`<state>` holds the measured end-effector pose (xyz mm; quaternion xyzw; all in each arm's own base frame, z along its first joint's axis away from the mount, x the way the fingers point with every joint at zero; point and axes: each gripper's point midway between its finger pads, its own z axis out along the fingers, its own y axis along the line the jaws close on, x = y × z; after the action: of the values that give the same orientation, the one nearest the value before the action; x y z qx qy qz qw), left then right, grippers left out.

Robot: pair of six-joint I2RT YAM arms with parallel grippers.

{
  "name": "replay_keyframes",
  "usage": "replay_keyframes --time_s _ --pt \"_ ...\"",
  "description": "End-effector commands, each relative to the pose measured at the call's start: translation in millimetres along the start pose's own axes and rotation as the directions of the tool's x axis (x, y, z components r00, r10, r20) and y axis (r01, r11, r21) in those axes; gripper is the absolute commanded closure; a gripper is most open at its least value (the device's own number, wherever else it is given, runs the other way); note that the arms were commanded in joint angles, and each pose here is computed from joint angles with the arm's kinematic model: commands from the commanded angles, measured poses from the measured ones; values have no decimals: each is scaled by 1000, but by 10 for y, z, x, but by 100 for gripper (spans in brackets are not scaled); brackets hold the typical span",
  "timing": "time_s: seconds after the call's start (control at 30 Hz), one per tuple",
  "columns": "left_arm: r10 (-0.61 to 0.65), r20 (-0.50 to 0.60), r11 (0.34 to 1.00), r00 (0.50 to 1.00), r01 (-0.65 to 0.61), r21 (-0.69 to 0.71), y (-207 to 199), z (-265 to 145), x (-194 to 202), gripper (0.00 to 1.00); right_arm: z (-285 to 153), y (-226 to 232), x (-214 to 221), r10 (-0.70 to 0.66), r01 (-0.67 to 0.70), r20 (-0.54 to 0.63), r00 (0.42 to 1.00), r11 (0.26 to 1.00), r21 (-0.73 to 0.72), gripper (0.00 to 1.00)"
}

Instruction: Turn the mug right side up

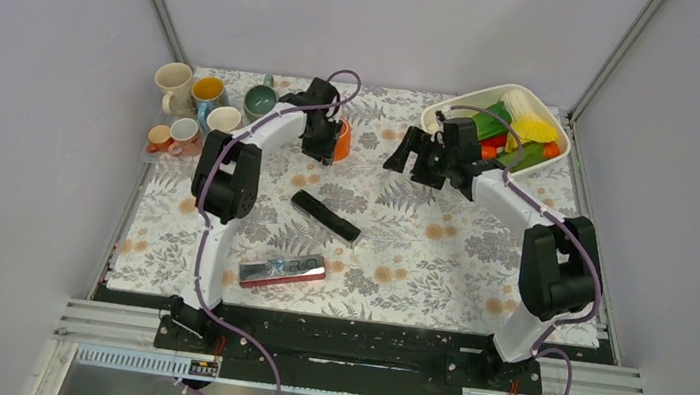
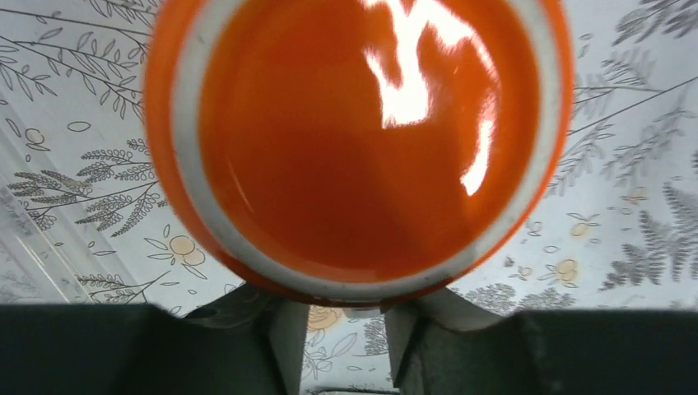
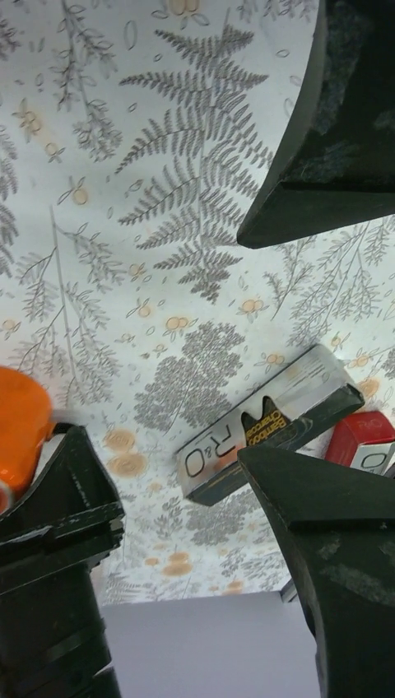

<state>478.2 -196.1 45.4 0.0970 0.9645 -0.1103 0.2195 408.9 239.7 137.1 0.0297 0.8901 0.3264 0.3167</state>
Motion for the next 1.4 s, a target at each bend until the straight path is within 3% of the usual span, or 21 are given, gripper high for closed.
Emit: replay_keyframes --time_s 0.0,0.07,0.37,0.53,0.67,0.8,0.9,1.13,1.2,1.23,1.3,1.37 --pt "37 18 997 999 -36 -70 109 -7 -121 71 -205 57 -86 -53 52 63 997 999 9 1" --pt "35 29 997 999 -33 -66 103 -30 -165 100 -247 46 -57 -56 55 65 996 998 12 1" --pt "28 206 981 978 -66 182 -354 -793 -641 100 -422 246 15 -80 86 70 994 992 -92 0" --pt "-10 231 929 973 -76 361 -734 -1150 -607 100 -377 448 20 43 -14 113 993 969 -247 0" --pt "-20 230 851 973 -104 515 -1077 -1411 -504 100 -334 637 -98 225 -156 137 965 907 -391 1" --pt "-5 200 708 980 -138 692 -1462 -1790 -394 100 -424 889 -375 355 -196 185 917 801 -565 0" --pt "-7 175 642 984 -130 756 -1602 -1891 -290 100 -480 1042 -546 357 -167 205 911 775 -609 1" --pt "39 142 586 989 -138 798 -1794 -1952 -63 100 -616 1196 -754 337 -97 272 901 770 -631 6" --pt "52 123 567 991 -130 813 -1831 -1955 14 100 -616 1213 -774 334 -92 275 902 768 -634 13" --pt "57 110 557 992 -123 821 -1847 -1946 55 100 -622 1234 -792 335 -89 274 902 763 -640 21" --pt "71 101 538 992 -123 834 -1878 -1957 111 100 -642 1277 -816 340 -81 273 900 745 -662 48" --pt "79 104 526 991 -130 841 -1883 -1973 128 100 -647 1268 -838 343 -77 282 896 745 -662 82"
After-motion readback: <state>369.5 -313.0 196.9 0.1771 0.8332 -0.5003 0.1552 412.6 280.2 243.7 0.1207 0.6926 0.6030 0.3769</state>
